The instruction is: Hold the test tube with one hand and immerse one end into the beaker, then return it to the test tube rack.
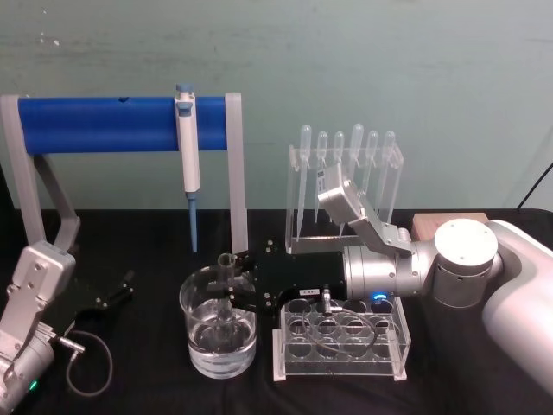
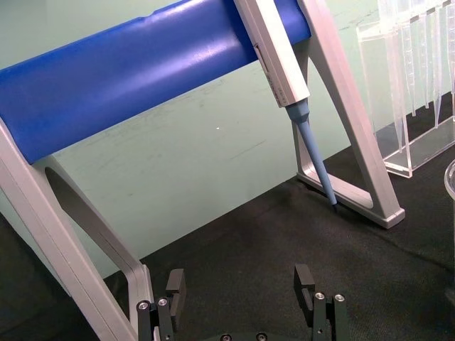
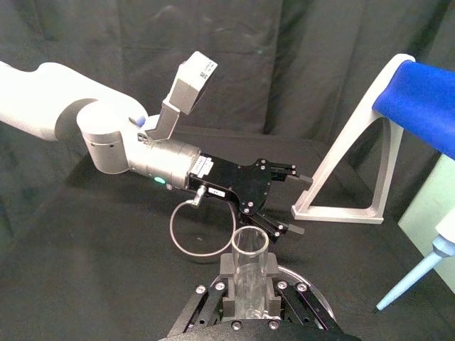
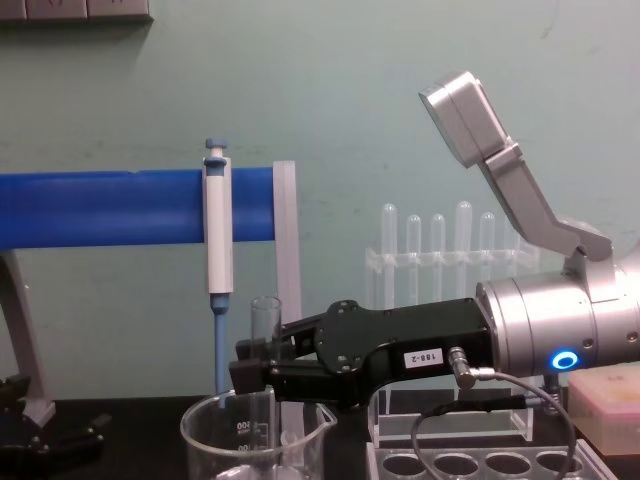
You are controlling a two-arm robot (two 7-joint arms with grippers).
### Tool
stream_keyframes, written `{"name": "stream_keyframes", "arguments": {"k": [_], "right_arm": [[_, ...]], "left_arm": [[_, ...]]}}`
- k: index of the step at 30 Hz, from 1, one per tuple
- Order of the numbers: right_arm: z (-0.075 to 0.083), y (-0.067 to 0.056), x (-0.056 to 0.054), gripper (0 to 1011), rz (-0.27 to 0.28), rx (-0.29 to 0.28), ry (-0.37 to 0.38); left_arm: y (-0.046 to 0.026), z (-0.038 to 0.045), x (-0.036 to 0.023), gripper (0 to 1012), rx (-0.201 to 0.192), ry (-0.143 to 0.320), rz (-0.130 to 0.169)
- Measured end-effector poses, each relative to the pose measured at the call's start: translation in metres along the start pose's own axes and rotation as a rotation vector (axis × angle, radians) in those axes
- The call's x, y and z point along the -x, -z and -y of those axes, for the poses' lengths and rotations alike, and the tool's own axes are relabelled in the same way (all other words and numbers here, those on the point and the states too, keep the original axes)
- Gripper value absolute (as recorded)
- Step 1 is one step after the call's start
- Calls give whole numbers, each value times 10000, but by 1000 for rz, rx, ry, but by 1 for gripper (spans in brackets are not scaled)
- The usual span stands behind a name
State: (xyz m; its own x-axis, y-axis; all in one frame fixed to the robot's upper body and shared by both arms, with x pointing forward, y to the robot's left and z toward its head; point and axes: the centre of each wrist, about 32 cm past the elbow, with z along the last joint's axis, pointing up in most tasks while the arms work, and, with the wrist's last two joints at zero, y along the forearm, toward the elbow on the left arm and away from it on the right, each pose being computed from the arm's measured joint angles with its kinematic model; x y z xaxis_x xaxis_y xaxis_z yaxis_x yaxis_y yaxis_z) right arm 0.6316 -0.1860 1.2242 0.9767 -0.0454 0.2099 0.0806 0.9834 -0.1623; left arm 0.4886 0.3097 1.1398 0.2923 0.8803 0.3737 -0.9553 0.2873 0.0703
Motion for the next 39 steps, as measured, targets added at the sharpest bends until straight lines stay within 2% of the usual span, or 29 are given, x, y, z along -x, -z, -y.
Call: {"name": "stream_keyframes", "arguments": {"k": [39], "right_arm": [[0,0,0,230,0,0,0]], "left_arm": [[0,0,0,1000,0,0,0]]}}
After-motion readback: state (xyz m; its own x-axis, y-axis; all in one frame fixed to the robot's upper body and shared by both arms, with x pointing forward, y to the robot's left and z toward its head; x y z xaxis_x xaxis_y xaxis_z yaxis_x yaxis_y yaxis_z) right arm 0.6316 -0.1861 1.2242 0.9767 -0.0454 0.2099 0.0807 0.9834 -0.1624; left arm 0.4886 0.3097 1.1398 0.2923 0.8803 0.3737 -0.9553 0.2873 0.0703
